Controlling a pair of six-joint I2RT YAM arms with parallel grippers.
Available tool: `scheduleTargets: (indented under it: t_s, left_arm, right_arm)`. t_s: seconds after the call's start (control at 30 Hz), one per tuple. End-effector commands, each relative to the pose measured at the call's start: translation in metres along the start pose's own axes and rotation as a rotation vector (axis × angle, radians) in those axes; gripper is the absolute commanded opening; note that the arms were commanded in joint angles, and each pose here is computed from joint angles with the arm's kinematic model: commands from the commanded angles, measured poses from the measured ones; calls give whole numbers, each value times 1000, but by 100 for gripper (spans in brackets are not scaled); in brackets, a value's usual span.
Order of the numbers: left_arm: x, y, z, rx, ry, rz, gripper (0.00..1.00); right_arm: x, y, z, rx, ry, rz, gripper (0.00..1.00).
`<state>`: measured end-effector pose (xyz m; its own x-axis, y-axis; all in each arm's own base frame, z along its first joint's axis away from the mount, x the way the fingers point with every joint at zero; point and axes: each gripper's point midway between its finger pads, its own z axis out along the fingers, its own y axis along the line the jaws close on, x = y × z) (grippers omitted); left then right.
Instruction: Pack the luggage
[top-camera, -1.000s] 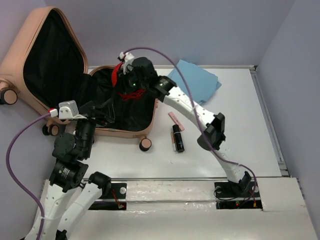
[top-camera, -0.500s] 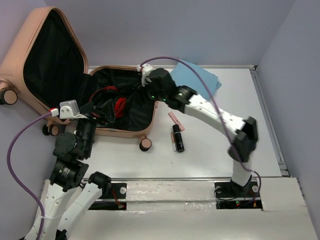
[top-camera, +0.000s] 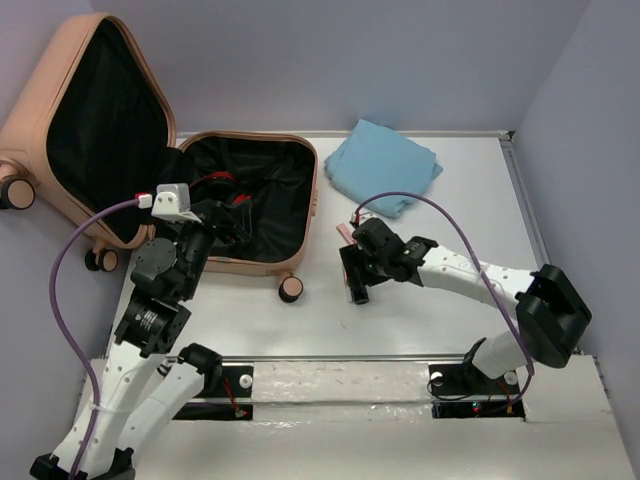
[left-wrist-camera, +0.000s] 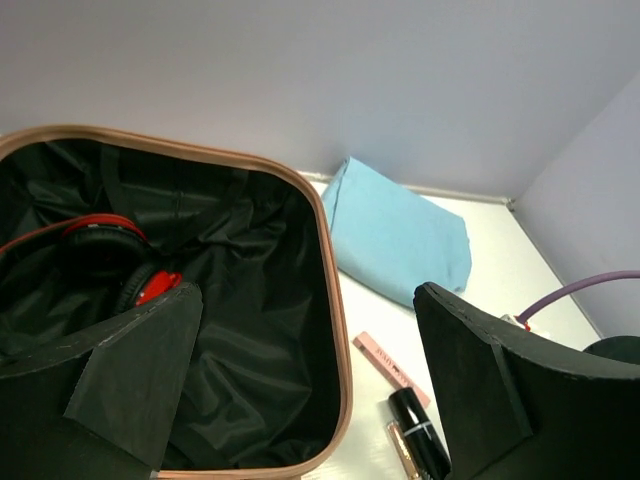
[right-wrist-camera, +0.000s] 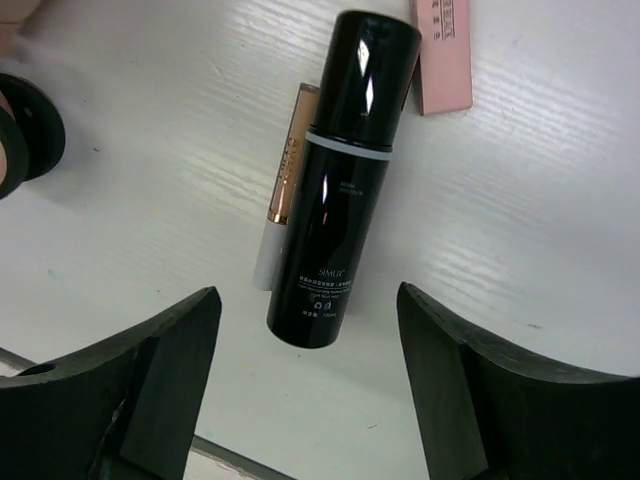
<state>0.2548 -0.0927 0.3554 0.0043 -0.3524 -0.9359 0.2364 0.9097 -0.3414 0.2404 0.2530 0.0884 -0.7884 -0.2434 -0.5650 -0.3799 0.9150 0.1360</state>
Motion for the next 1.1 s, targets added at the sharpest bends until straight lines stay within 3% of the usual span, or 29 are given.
scheduleTargets:
  t_s: [0.0, 0.27, 0.47, 0.53, 0.6, 0.67, 0.9, 1.03, 1.07]
  left_arm:
    - [-1, -13, 9, 59, -1, -7, 99]
    - [9, -15, 15, 71, 37, -1, 99]
    - [10, -16, 15, 75, 40, 0, 99]
    - [10, -16, 15, 75, 42, 0, 99]
    - [9, -17, 15, 79, 40, -1, 99]
    - [10, -17, 15, 80, 42, 0, 99]
    - [9, -19, 14, 88, 43, -4, 99]
    - [8, -17, 14, 80, 37, -3, 99]
    - [8, -15, 14, 71, 36, -2, 99]
  right_arm:
    - [-11, 15, 7, -55, -63, 100, 72]
    - [9, 2, 47, 34, -23, 122, 52]
    - [12, -13, 58, 103, -21, 122, 48]
    - [11, -14, 57, 109, -26, 122, 43]
    - [7, -14, 51, 104, -42, 125, 30]
    - [-1, -12, 42, 95, -62, 120, 28]
    - [-93, 40, -43, -169, -304, 85, 21]
    - [-165, 82, -61, -286, -427, 23, 19]
    - [-171, 90, -41, -293, -405, 17, 18]
